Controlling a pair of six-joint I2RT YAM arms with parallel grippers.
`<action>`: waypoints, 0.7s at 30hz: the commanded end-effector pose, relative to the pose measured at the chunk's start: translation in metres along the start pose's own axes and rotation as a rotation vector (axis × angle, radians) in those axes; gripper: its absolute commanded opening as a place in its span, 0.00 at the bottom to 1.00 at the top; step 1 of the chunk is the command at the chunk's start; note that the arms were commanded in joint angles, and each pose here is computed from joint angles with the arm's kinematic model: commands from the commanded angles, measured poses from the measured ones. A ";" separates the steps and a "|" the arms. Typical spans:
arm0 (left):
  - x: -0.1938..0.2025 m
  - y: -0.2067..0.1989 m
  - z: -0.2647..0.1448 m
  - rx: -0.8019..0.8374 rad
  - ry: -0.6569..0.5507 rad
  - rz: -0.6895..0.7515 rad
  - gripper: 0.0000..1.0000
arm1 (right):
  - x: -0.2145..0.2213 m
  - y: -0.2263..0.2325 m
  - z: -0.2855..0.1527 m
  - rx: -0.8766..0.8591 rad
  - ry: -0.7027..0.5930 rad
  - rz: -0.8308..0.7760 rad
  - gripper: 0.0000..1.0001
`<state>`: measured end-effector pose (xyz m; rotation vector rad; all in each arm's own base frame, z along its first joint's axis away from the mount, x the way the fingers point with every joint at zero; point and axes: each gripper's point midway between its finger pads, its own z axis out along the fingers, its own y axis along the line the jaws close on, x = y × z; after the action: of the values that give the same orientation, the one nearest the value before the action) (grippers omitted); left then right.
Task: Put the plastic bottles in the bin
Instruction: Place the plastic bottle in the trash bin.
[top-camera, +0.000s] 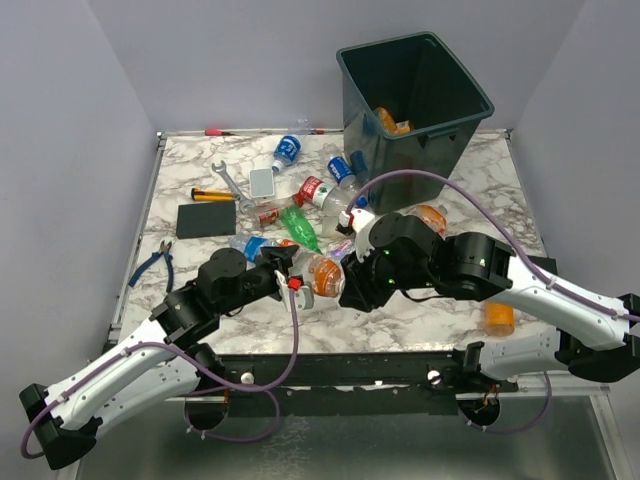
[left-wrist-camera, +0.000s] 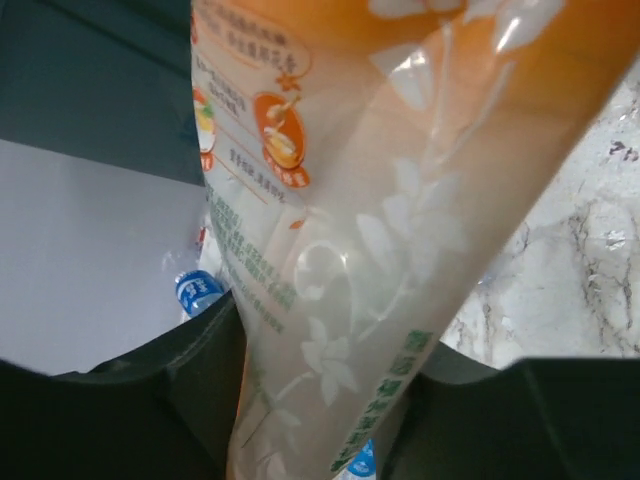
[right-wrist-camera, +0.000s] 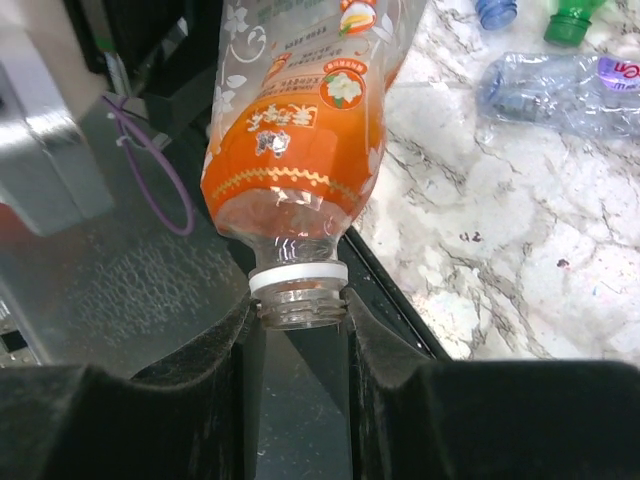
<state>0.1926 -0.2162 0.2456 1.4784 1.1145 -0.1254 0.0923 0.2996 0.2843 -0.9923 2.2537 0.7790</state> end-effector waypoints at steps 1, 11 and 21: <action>-0.003 0.007 0.002 -0.058 -0.029 -0.012 0.39 | -0.014 0.024 -0.008 -0.109 -0.029 -0.026 0.00; -0.021 0.006 0.000 -0.063 -0.111 -0.177 0.17 | -0.060 0.029 -0.047 -0.112 -0.216 -0.066 0.78; -0.096 0.006 0.005 0.052 -0.408 -0.902 0.00 | -0.108 -0.012 -0.128 -0.070 -0.964 0.051 0.97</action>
<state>0.1720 -0.2468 0.2655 1.0961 1.3247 -0.6133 0.1111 0.2685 0.3918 -0.6884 1.7170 0.9942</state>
